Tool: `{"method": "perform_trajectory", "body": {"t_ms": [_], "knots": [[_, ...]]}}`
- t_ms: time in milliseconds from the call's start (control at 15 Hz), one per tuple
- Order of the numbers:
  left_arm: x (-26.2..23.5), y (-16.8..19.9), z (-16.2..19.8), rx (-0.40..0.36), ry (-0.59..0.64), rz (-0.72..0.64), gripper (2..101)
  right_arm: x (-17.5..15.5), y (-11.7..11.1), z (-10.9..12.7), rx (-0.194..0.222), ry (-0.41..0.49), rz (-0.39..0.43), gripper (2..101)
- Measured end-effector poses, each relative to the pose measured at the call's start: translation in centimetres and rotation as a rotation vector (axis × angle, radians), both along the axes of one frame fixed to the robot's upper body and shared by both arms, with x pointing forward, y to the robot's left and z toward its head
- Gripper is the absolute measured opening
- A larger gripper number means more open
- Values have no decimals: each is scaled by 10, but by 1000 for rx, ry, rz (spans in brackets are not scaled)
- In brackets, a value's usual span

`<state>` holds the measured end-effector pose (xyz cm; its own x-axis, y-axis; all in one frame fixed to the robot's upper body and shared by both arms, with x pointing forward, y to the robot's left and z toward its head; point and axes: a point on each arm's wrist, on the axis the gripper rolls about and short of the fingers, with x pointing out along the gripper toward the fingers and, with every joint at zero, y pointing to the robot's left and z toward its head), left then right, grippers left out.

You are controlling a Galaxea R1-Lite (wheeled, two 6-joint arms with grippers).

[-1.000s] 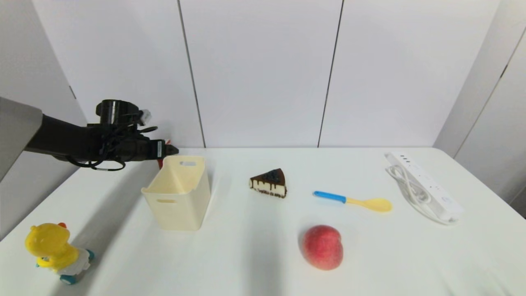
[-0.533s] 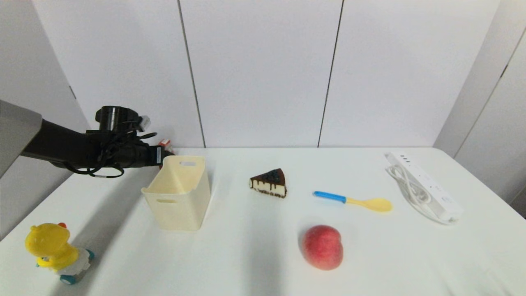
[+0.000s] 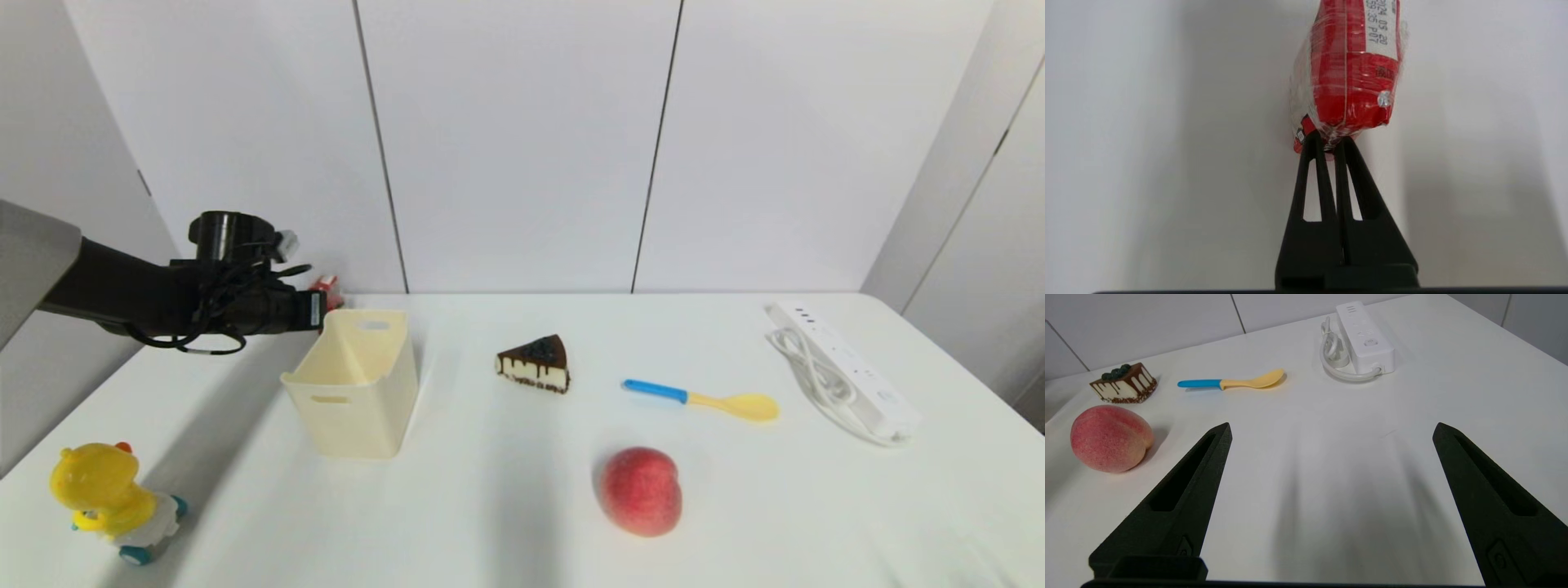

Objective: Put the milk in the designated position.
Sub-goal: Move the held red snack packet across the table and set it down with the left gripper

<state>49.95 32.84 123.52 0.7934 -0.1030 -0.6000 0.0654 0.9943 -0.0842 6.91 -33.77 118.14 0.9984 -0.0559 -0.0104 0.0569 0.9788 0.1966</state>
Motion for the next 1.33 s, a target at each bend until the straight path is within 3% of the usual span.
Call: {"method": "perform_trajectory", "body": {"t_ms": [400,933,1333], "knots": [[-1,0,11,2,-39,0,40,0,0,0,0,0,0,974],[-55,-10,146,21,-387,34,40,0,0,0,0,0,0,974],[-130,-98,189,-221,-328,-188,40,0,0,0,0,0,0,974]]}}
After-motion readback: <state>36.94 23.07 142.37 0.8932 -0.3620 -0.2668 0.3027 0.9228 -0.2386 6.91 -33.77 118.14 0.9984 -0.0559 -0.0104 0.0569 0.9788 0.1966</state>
